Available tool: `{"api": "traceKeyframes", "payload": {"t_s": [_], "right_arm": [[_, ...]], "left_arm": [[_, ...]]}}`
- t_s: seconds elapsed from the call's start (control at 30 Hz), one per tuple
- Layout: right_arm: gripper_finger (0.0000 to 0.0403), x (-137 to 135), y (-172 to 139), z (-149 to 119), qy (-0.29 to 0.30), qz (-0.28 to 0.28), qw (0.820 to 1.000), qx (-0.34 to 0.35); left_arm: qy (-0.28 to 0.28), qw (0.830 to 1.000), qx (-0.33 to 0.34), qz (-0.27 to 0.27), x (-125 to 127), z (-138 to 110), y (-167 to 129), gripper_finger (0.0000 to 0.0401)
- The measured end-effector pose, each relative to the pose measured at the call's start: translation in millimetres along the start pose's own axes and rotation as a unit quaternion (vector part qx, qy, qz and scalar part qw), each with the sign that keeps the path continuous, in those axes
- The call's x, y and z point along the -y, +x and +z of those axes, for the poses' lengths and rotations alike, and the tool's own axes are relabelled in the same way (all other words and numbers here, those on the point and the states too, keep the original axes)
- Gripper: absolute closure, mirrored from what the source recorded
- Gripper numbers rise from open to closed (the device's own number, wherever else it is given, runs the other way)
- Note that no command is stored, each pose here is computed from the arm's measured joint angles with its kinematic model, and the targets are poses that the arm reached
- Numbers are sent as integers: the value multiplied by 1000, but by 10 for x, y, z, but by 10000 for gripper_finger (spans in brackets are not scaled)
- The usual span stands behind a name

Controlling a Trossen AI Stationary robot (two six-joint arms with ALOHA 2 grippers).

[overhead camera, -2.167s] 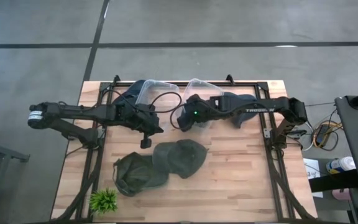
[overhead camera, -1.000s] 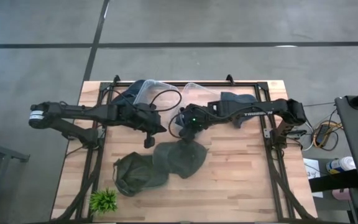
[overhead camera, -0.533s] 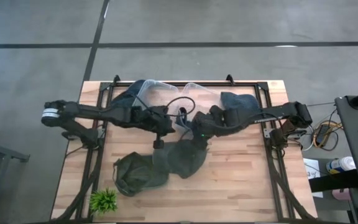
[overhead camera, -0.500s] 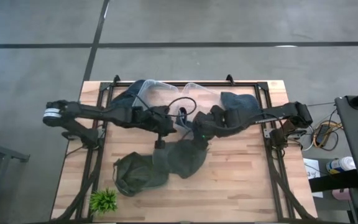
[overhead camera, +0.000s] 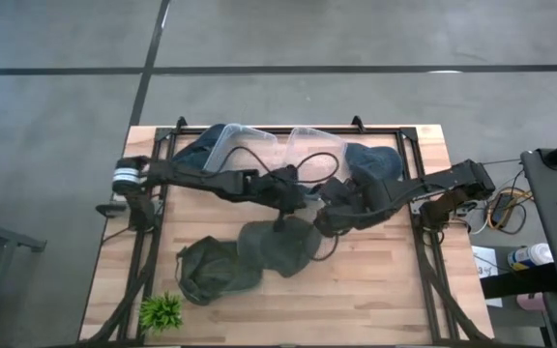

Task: Pick & Place hat
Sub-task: Adjust the right transparent bin

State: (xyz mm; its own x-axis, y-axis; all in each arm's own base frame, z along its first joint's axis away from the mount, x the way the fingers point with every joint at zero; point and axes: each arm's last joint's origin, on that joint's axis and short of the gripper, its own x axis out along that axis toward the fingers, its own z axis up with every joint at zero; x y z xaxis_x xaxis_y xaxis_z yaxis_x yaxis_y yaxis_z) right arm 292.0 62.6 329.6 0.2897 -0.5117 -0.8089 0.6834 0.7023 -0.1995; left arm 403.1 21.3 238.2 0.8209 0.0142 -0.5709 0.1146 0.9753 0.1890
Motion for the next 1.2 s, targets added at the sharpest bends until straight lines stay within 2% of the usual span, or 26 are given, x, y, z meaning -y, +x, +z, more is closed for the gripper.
{"api": "traceKeyframes", "payload": {"t_s": [0.27,0.37,0.47,0.6,0.73,0.8,0.93,1.1,1.2], "right_arm": [[195,88,-101,-117,8,-35,999,-11],[195,151,-157,-118,21,-31,999,-7],[195,207,-202,-110,15,-32,999,5],[196,280,-191,-82,18,-30,999,9],[207,281,-9,-5,86,-7,996,32],[217,263,131,22,129,7,991,43],[239,229,397,-8,192,11,981,41],[275,197,598,-119,273,2,961,53],[294,125,668,-115,287,34,955,67]], "left_arm": [[2,999,43,-22,-95,428,242,401],[4,999,12,-32,-100,524,107,401],[14,998,-38,-44,-94,531,-188,401],[17,993,-102,-56,-50,388,-576,401],[12,995,-98,-14,-58,143,-792,401],[8,996,-92,17,-79,-21,-815,401],[-6,997,-68,42,-96,-289,-802,401],[-14,997,-45,55,-128,-398,-763,401],[-7,998,-31,60,-142,-394,-679,401]]}}
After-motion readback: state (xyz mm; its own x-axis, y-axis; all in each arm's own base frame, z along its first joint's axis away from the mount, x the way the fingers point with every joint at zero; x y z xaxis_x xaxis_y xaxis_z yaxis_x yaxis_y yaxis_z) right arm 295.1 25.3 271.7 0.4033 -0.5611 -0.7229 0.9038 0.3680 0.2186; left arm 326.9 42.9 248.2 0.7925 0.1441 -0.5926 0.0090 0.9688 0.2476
